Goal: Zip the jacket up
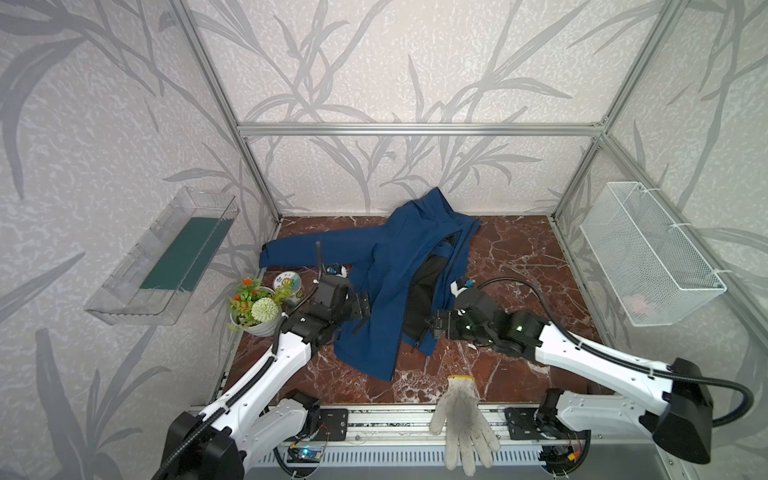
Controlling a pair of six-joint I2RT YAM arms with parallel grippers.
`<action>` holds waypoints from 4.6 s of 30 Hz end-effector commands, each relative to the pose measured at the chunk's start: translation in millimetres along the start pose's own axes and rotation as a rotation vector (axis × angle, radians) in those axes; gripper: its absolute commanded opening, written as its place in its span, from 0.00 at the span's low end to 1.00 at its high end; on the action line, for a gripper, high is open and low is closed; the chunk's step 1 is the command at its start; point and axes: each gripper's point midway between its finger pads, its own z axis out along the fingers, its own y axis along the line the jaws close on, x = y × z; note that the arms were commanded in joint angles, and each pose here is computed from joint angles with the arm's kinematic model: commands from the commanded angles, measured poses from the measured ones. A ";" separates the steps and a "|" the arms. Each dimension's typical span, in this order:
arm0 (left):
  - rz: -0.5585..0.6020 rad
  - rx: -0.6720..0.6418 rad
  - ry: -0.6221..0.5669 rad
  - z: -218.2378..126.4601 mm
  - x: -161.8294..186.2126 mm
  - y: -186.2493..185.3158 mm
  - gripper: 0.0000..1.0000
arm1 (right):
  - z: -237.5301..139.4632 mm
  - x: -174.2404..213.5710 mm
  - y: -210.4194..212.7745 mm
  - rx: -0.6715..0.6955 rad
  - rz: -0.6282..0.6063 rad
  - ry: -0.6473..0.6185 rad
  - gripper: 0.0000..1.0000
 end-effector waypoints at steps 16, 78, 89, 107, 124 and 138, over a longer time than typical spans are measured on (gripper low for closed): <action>-0.034 0.141 0.366 24.3 99.8 -27.0 0.59 | 38.5 62.9 33.9 -0.109 0.187 0.183 0.99; -0.133 0.317 0.406 -19.1 66.4 -69.7 0.00 | 93.4 74.1 102.3 -0.824 0.398 0.103 0.99; -0.166 0.302 0.414 -14.5 67.0 -57.5 0.00 | 61.9 61.3 107.9 -0.858 0.330 0.037 0.99; -0.187 0.295 0.421 -9.6 66.4 -48.9 0.00 | 43.1 57.1 97.6 -0.805 0.283 -0.014 0.65; -0.167 0.263 0.431 -10.8 71.9 -41.0 0.00 | 42.5 52.3 96.2 -0.836 0.316 -0.043 0.16; -0.160 0.249 0.430 -9.8 76.0 -35.9 0.00 | 48.3 54.8 101.5 -0.874 0.329 -0.023 0.10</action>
